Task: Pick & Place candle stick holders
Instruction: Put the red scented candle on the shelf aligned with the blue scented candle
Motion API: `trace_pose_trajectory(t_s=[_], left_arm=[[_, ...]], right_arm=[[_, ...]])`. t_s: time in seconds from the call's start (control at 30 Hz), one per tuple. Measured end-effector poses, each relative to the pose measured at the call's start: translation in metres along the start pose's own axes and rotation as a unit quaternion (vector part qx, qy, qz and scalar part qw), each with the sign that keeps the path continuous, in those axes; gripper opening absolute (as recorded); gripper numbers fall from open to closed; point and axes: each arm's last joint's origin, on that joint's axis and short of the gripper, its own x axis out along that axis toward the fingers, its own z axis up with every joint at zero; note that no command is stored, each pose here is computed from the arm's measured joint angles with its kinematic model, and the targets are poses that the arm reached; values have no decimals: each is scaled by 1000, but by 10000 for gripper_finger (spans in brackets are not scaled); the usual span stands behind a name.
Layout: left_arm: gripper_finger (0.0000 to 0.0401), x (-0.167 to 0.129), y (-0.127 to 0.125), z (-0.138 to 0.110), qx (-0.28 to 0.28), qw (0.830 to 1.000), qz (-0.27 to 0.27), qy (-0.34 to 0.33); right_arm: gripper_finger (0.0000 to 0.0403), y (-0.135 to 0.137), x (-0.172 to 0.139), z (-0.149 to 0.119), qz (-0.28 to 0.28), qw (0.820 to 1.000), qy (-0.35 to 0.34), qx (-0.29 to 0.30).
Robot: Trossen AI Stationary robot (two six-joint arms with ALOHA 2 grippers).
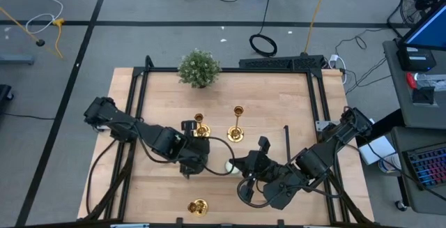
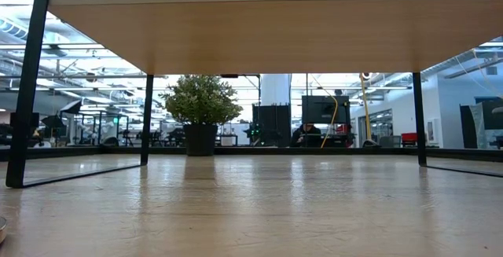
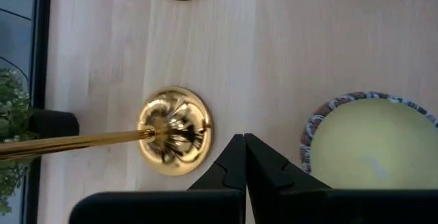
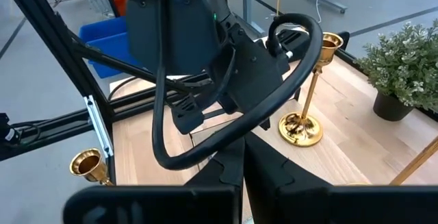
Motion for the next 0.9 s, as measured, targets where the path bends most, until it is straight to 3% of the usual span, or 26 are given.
trace_pose_trajectory(t_s=[0.9], left_arm=[[0, 0, -4, -1, 17, 998, -55, 15]], right_arm=[[0, 0, 0, 0, -1, 1000, 1, -9]])
